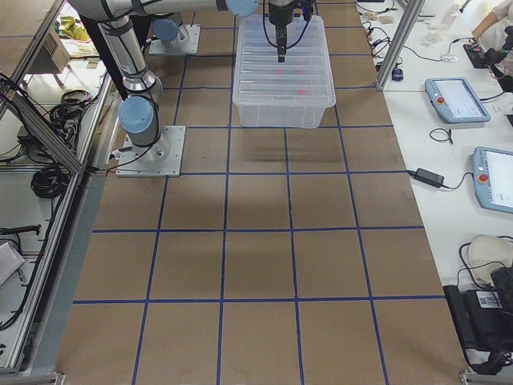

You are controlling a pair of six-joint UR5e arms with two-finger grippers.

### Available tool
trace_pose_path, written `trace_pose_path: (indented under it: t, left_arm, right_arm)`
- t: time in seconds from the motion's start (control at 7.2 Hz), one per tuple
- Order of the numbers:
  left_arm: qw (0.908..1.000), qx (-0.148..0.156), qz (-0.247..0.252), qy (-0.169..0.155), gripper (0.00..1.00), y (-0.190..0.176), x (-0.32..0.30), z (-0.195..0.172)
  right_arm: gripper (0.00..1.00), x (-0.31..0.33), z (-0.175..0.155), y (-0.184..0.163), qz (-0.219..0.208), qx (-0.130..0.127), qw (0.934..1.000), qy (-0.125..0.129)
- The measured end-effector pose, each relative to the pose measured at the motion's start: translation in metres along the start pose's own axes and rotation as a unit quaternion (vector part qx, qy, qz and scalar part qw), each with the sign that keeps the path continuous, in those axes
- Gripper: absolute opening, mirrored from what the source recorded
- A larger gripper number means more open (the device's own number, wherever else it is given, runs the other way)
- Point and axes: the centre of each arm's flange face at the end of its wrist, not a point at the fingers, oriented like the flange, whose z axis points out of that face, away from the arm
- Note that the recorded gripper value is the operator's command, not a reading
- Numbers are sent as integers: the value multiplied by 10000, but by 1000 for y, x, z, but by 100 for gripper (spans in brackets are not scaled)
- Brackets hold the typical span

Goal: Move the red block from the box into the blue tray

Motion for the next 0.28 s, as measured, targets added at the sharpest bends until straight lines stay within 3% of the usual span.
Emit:
trace_pose_path:
  t: [0.28]
  left_arm:
    - [10000,-1,-20,-5,100,0,-1,0]
  right_arm:
    - [100,0,1,-1,-1,-10,10000,13]
